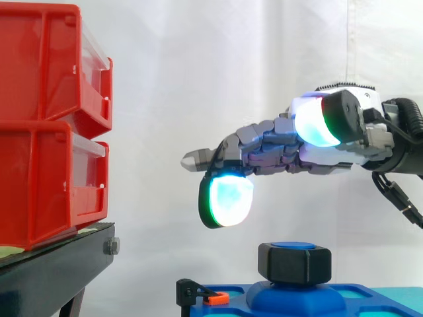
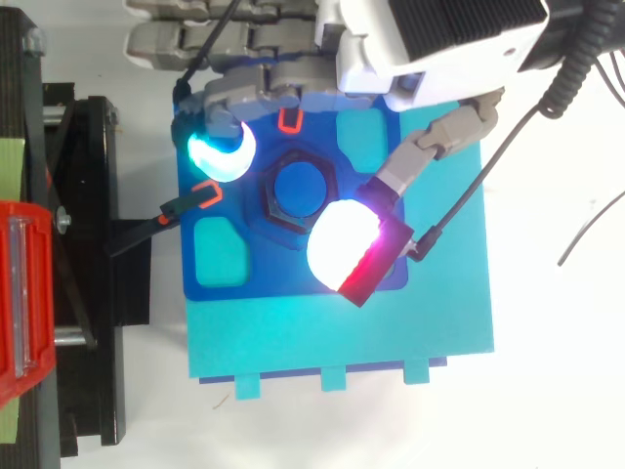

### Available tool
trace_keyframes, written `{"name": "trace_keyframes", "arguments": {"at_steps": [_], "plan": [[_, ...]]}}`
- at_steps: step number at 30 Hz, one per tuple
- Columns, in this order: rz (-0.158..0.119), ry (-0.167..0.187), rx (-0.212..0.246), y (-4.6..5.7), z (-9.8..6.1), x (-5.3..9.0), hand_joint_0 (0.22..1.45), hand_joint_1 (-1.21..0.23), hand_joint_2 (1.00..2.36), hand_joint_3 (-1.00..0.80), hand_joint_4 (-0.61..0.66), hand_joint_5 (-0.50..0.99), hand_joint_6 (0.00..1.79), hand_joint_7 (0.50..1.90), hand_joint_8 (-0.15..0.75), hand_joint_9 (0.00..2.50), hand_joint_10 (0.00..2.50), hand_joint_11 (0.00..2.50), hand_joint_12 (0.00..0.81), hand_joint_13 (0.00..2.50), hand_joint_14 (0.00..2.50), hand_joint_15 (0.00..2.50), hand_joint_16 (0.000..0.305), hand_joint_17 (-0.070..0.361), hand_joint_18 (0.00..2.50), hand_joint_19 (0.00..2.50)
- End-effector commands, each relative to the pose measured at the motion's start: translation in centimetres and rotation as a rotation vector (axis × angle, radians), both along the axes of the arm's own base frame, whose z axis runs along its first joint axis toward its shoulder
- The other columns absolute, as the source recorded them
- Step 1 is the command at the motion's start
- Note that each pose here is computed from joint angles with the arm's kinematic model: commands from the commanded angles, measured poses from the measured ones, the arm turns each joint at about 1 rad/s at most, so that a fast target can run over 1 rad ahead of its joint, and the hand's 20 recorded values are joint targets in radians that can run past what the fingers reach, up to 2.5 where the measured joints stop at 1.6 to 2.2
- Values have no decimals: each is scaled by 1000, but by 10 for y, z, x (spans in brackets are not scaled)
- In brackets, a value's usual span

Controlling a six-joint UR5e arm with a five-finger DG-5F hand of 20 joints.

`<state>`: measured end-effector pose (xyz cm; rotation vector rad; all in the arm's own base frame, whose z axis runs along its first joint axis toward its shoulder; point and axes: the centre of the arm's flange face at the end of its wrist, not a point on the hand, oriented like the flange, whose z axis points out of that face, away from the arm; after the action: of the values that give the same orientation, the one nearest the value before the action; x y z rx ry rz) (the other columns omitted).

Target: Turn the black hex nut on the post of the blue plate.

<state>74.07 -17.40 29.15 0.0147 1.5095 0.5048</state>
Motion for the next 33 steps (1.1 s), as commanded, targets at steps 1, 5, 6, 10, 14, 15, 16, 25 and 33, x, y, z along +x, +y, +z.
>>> {"name": "trace_keyframes", "arguments": {"at_steps": [1, 5, 6, 10, 14, 15, 16, 25, 33], "plan": [[5, -10, 1, 6, 3, 3, 460, -166, 1000, -500, 342, -183, 504, 1087, 301, 153, 0, 0, 382, 2, 1, 25, 55, 123, 0, 273], [13, -10, 0, 13, 3, 5, 459, -165, 1000, -500, 340, -183, 503, 1082, 302, 153, 0, 0, 383, 2, 0, 32, 55, 123, 0, 273], [13, -4, 1, 15, 1, 5, 460, -165, 1000, -500, 345, -183, 503, 1081, 302, 153, 0, 0, 382, 2, 1, 27, 55, 123, 0, 274], [19, 4, 1, 25, 1, 6, 460, -164, 1000, -500, 340, -184, 504, 1076, 302, 152, 0, 0, 382, 4, 0, 33, 55, 123, 0, 274], [16, 22, 6, 31, -7, 5, 459, -164, 1000, -500, 342, -186, 504, 1074, 301, 148, 0, 0, 382, 3, 0, 26, 55, 123, 0, 280], [14, 25, 6, 30, -8, 4, 460, -164, 1000, -500, 341, -186, 504, 1074, 301, 148, 0, 0, 382, 3, 0, 26, 55, 123, 0, 279], [14, 28, 7, 33, -10, 4, 459, -164, 1000, -500, 342, -186, 504, 1073, 302, 149, 0, 0, 382, 2, 2, 24, 55, 123, 0, 273], [16, 33, 7, 36, -17, 2, 460, -163, 1000, -500, 337, -187, 504, 1068, 300, 149, 0, 0, 382, 3, 0, 25, 55, 123, 0, 273], [19, 12, 7, 38, -27, 1, 460, -163, 1000, -500, 338, -188, 504, 1061, 300, 150, 0, 0, 383, 3, 0, 33, 55, 123, 0, 277]]}}
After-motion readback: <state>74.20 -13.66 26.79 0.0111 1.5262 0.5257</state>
